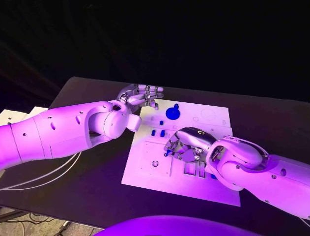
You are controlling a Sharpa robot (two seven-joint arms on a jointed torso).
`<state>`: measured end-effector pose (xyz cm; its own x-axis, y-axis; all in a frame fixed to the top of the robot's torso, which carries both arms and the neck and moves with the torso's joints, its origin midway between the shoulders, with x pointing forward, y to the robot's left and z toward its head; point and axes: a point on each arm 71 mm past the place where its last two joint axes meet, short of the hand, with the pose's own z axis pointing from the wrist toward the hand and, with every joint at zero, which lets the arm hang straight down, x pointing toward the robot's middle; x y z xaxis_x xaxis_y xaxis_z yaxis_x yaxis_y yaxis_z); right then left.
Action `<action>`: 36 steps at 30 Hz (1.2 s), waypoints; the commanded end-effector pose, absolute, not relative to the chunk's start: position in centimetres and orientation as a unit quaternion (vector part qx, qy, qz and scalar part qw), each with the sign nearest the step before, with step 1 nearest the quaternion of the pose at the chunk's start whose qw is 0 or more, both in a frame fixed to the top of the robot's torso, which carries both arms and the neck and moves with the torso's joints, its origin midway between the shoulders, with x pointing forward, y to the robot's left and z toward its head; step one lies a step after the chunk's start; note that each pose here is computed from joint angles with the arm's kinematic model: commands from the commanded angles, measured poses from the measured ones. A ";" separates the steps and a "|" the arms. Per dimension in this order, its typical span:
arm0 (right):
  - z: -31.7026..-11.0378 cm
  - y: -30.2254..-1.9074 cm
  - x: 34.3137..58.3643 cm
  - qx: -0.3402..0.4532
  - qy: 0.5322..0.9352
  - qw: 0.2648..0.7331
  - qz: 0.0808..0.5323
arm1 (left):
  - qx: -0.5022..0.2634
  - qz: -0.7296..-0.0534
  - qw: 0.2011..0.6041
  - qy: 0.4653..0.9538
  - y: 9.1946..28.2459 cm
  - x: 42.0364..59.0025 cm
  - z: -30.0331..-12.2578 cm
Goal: Assemble the parts on the task board
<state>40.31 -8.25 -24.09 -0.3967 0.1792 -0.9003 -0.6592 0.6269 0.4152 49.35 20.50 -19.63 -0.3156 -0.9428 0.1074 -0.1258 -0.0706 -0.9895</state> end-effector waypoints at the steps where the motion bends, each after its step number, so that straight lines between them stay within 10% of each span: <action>1: -24.4 -8.1 40.1 -0.178 0.740 0.516 0.393 | -0.455 -0.575 0.353 0.581 20.2 49.3 -19.6; 36: -25.1 -7.4 40.0 -0.198 0.756 0.518 0.347 | -0.458 -0.570 0.346 0.588 20.4 49.3 -19.7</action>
